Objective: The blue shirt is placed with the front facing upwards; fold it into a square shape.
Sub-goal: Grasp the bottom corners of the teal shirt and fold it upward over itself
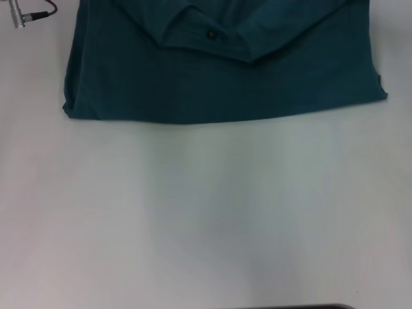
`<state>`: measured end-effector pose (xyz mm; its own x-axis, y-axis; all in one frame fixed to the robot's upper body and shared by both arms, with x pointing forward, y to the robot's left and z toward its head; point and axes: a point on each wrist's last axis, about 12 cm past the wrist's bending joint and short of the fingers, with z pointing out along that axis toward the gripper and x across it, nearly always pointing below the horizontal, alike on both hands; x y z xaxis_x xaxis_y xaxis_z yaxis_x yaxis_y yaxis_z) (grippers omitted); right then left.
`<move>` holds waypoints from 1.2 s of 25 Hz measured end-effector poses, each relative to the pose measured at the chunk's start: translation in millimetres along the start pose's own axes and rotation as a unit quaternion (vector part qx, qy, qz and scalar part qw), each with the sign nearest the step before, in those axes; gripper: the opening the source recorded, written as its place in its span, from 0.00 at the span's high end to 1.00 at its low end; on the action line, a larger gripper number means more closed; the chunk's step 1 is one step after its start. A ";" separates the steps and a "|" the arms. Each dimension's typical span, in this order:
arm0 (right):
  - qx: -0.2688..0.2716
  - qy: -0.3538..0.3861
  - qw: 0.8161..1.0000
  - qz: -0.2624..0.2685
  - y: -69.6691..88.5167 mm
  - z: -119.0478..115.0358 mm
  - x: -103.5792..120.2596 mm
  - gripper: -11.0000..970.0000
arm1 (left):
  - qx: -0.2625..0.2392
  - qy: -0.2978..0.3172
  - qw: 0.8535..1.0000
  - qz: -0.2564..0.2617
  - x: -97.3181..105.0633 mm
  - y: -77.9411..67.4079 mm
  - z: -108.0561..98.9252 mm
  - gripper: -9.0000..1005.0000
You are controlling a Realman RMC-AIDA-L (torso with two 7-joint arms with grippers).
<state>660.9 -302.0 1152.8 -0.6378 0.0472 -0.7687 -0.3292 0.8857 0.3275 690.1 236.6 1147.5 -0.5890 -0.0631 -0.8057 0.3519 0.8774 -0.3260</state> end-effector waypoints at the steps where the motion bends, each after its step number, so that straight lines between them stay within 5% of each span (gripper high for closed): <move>1: 0.000 0.001 1.000 0.000 0.4 0.5 0.4 0.94 | 0.000 0.000 1.000 0.002 0.1 -0.2 0.2 0.93; 19: 0.004 0.000 1.000 0.001 -0.9 -1.0 0.9 0.94 | -0.002 -0.001 1.000 0.019 -1.8 -13.5 10.6 0.93; 28: 0.009 0.026 1.000 -0.016 2.1 4.7 3.5 0.94 | -0.005 0.062 0.998 0.018 4.1 -14.1 18.3 0.89; 30: 0.010 0.025 0.999 -0.016 1.5 4.3 3.3 0.87 | -0.006 0.063 0.998 0.017 4.6 -13.6 17.9 0.85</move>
<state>661.3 -298.6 1148.3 -0.6618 -0.0048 -0.7497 -0.3372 0.8950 0.2920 695.7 215.8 1139.4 -0.6640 0.0261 -0.7473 0.3654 0.8833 -0.2938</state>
